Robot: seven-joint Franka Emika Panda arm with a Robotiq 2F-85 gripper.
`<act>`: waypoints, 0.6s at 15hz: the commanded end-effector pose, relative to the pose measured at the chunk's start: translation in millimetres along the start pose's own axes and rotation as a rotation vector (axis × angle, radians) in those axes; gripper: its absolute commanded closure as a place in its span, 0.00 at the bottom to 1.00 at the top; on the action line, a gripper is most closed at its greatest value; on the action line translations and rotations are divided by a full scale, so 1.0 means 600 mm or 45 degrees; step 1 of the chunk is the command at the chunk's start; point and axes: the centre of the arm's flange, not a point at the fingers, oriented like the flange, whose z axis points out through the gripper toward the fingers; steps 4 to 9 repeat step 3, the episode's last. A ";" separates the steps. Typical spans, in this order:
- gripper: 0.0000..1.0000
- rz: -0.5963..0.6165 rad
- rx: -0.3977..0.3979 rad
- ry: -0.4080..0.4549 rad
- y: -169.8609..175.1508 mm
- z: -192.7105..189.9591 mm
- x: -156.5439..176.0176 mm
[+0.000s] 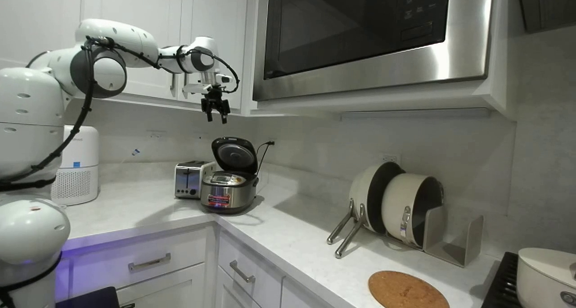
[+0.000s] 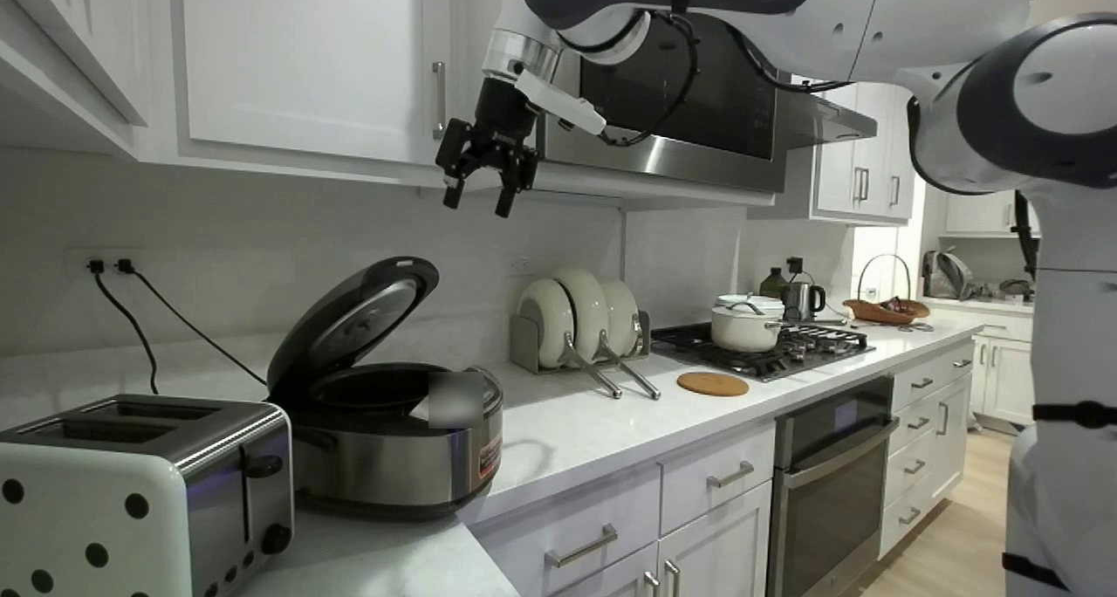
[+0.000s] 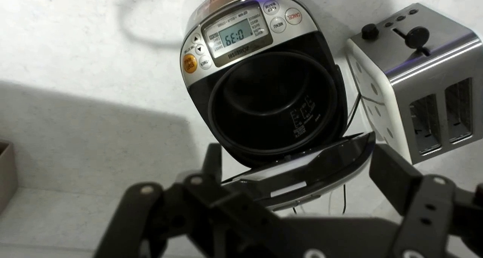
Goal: Open the rice cooker
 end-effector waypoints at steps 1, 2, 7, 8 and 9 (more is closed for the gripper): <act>0.00 0.000 0.000 -0.002 0.000 0.001 0.000; 0.00 0.000 -0.001 -0.003 0.000 0.002 0.000; 0.00 0.000 -0.001 -0.003 0.000 0.002 0.000; 0.00 0.000 -0.001 -0.003 0.000 0.002 0.000; 0.00 0.000 -0.001 -0.003 0.000 0.002 0.000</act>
